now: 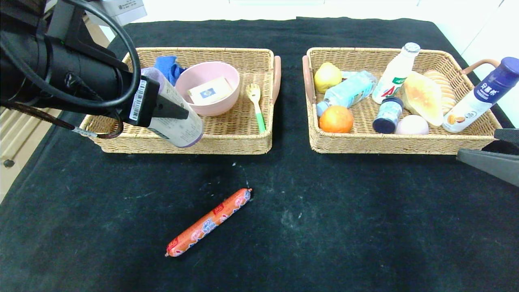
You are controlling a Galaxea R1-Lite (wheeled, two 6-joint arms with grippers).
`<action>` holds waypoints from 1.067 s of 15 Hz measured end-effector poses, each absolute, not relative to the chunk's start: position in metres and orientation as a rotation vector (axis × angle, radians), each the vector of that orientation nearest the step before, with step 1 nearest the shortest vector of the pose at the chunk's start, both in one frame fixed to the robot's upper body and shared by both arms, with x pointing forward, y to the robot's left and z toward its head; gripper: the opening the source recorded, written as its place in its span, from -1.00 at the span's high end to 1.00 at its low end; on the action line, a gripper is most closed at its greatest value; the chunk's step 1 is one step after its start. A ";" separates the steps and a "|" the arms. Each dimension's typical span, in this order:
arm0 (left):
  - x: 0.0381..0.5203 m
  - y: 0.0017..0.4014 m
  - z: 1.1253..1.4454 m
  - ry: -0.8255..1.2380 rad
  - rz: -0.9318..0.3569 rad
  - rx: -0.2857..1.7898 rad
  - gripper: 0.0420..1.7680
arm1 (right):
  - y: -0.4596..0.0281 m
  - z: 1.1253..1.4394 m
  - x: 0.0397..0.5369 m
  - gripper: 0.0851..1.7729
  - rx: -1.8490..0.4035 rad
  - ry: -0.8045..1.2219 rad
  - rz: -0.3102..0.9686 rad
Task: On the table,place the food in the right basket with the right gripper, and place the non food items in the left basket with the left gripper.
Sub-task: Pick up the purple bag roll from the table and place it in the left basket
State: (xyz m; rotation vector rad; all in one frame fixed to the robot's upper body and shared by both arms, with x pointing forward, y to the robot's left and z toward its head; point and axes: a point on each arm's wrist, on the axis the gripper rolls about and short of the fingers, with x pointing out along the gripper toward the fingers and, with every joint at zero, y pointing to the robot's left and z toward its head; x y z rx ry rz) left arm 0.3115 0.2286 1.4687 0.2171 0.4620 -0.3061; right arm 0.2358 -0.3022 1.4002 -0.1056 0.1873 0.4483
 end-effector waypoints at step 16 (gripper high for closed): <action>0.393 0.224 1.487 0.188 -0.225 0.117 -0.05 | -0.305 1.403 0.236 -0.93 -0.106 0.177 0.433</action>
